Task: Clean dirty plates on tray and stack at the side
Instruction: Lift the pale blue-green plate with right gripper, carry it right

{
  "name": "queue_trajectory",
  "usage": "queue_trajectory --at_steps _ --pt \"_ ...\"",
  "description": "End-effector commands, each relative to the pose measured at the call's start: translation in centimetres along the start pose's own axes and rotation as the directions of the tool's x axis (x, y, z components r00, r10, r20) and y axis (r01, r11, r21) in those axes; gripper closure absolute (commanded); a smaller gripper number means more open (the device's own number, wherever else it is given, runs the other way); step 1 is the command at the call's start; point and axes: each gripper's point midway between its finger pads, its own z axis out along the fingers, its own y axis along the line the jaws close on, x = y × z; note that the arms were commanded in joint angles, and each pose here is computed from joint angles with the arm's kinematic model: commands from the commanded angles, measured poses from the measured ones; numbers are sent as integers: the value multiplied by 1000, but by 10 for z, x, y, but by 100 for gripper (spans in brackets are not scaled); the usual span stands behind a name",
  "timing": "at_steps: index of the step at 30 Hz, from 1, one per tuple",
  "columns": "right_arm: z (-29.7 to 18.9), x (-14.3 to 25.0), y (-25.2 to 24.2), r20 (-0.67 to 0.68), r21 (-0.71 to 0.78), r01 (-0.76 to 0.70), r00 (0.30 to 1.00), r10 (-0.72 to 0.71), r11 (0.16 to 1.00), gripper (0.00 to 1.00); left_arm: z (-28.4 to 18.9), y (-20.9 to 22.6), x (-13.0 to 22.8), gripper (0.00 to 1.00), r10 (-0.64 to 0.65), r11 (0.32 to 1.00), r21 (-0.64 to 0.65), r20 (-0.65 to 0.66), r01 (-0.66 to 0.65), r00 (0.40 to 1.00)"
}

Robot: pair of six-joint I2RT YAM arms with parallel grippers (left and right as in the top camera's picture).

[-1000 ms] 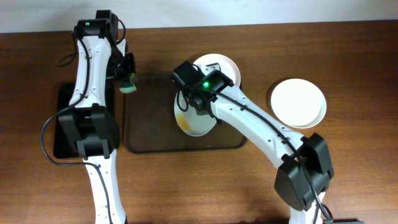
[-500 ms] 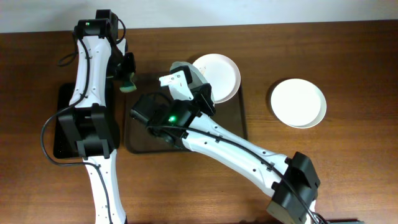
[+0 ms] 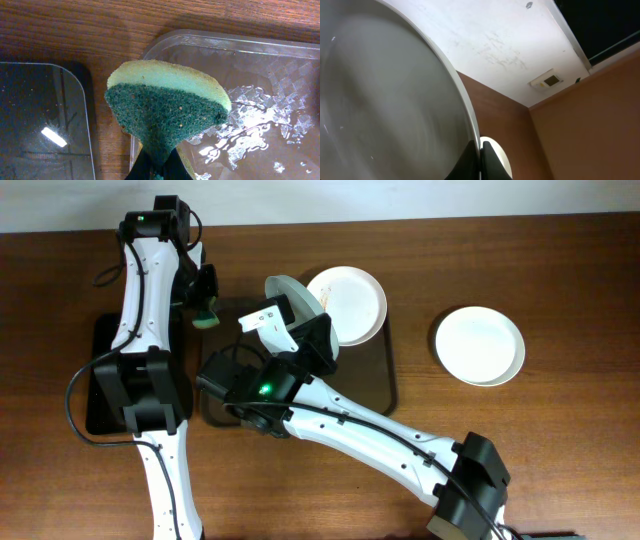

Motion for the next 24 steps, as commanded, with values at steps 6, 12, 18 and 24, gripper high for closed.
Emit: queue_trajectory --at_steps 6,12,18,24 --pt "33 42 24 -414 -355 -259 905 97 898 96 8 -1 1 99 15 1000 10 -18 -15 1000" --pt "92 68 -24 -737 -497 -647 666 113 578 96 8 -5 1 99 16 999 32 -19 -15 1000" --pt "194 153 -134 -874 -189 -869 361 324 458 96 8 -6 1 99 16 999 32 -19 -16 1000" --pt "240 270 -186 -862 126 -862 149 484 491 96 9 -15 -2 99 36 999 35 -1 -36 999"
